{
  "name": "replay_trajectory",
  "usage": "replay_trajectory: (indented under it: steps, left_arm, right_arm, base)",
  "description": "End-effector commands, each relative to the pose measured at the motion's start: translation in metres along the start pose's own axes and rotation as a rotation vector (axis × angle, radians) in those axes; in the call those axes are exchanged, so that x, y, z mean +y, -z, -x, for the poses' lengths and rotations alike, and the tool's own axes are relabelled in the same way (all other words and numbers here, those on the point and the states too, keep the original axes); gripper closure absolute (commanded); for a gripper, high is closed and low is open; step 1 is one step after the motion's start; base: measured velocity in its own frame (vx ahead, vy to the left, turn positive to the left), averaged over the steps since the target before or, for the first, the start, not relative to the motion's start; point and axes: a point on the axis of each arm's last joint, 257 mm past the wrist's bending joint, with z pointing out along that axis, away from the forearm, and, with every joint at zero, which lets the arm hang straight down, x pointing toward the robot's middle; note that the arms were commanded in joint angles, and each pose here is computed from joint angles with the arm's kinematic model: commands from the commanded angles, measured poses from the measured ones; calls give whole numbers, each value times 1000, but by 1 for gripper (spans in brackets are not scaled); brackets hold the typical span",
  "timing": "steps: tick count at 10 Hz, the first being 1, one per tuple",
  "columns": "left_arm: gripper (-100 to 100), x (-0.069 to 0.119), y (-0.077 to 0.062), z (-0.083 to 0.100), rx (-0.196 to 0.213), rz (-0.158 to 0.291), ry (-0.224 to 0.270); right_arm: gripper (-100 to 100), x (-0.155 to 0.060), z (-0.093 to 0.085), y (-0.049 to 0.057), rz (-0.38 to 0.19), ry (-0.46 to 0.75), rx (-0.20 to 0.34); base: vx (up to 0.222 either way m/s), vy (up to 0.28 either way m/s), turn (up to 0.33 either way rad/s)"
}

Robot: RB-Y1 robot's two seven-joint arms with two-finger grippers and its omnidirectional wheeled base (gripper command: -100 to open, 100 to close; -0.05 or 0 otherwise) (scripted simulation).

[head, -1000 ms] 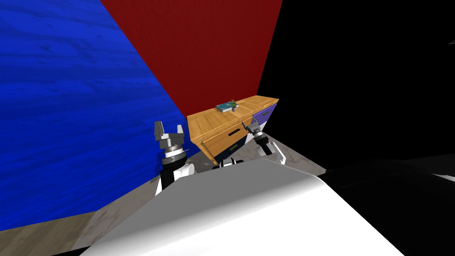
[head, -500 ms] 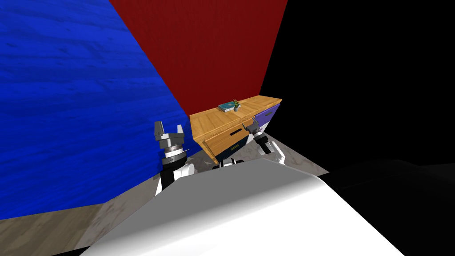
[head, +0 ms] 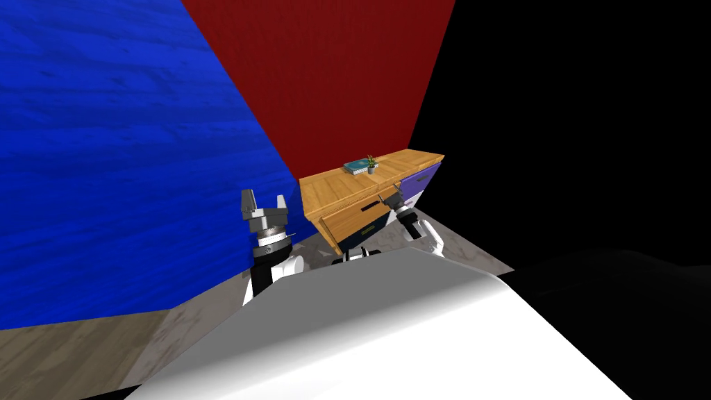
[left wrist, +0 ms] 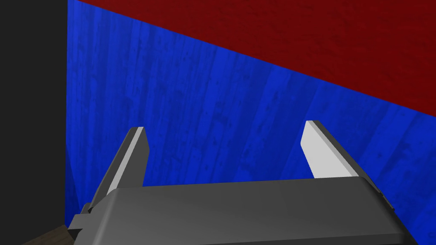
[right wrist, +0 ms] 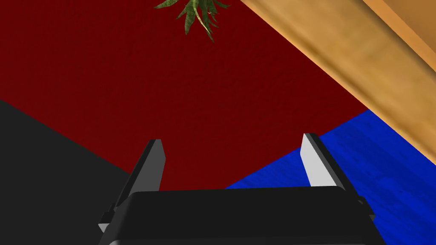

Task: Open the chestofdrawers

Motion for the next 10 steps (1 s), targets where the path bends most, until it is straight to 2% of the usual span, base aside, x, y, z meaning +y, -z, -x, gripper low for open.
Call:
replay_trajectory:
  steps: [1,3,4,6,7,8,9,10]
  left_arm:
    - [0,0,0,0,0,0,0]
    - [0,0,0,0,0,0,0]
    - [0,0,0,0,0,0,0]
    - [0,0,0,0,0,0,0]
    - [0,0,0,0,0,0,0]
    - [0,0,0,0,0,0,0]
    - [0,0,0,0,0,0,0]
    - [0,0,0,0,0,0,0]
  right_arm:
    - [-100,3,-21,-1,19,128,37]
    - [-100,3,-21,-1,20,176,37]
    - [-100,6,-34,-2,35,242,61]
    - [-100,6,-34,-2,36,278,60]
    - [-100,9,-47,-3,53,346,83]
    - [-100,9,-47,-3,54,374,82]
    - [-100,12,-59,-3,71,431,105]
    - [-100,12,-59,-3,73,462,104]
  base:
    - [-16,8,90]
    - [-12,3,23]
    - [-13,2,72]
    - [-12,1,35]
    - [-20,3,77]
    - [-20,2,58]
    - [-25,-1,88]
    - [-23,-4,53]
